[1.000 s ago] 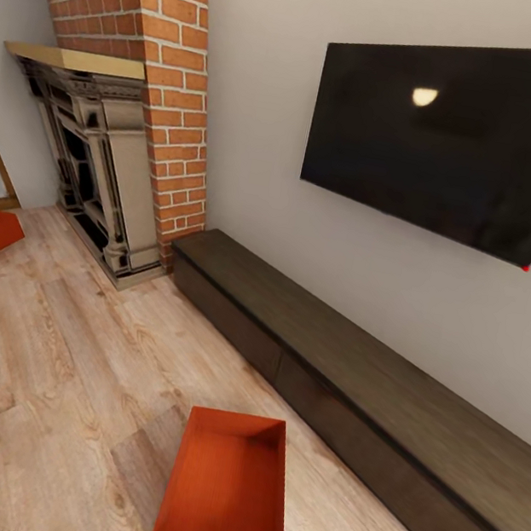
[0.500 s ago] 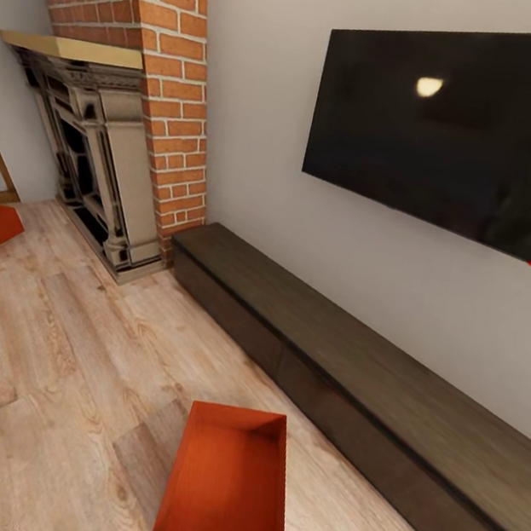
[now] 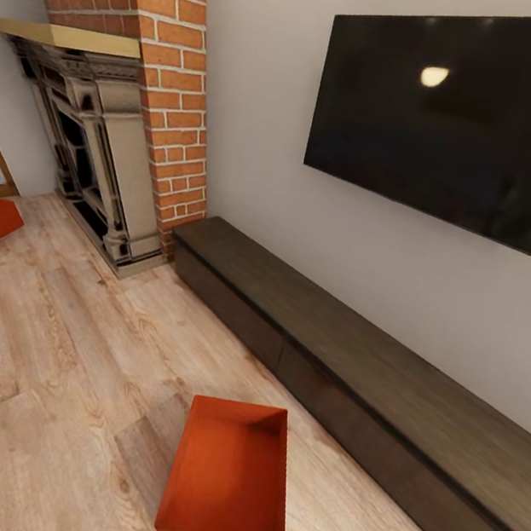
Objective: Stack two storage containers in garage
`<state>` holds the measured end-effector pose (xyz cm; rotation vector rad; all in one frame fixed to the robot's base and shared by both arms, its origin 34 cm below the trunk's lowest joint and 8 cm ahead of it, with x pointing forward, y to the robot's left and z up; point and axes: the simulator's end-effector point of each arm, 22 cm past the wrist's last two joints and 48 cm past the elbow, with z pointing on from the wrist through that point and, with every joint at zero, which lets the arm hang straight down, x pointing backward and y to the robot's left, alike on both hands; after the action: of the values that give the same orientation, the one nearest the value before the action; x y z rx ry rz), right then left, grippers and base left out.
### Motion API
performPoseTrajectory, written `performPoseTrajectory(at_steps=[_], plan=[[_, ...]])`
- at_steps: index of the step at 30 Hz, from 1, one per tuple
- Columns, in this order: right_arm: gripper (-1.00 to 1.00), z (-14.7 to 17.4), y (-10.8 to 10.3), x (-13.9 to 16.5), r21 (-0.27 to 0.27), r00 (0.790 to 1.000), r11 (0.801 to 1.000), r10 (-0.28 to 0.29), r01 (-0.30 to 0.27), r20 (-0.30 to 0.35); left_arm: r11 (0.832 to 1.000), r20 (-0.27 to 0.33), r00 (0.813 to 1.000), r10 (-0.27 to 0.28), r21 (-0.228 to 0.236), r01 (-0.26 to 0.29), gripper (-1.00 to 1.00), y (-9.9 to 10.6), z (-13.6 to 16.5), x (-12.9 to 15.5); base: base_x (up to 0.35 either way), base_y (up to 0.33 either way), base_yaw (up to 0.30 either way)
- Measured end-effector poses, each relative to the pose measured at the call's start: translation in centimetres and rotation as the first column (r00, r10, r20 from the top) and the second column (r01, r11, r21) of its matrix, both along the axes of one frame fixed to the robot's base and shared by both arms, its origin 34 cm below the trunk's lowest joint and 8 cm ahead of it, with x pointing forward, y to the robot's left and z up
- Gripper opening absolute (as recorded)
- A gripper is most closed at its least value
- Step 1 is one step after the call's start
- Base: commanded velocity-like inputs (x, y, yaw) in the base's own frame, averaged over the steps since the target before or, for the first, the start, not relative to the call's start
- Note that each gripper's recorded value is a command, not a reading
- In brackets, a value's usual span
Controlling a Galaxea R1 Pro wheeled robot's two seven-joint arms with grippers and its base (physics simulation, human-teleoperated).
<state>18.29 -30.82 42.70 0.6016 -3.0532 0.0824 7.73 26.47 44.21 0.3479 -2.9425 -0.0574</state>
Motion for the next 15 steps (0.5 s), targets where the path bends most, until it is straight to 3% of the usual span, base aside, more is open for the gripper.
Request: performPoseTrajectory(at_steps=[15], plan=[[1.00,-0.09,0.01,-0.95,0.000,1.000,1.000,0.001,-0.001,-0.024,1.000,-0.024,1.000,0.000,0.000,0.000,1.00,0.00,0.16,-0.92,0.000,0.000,0.000]])
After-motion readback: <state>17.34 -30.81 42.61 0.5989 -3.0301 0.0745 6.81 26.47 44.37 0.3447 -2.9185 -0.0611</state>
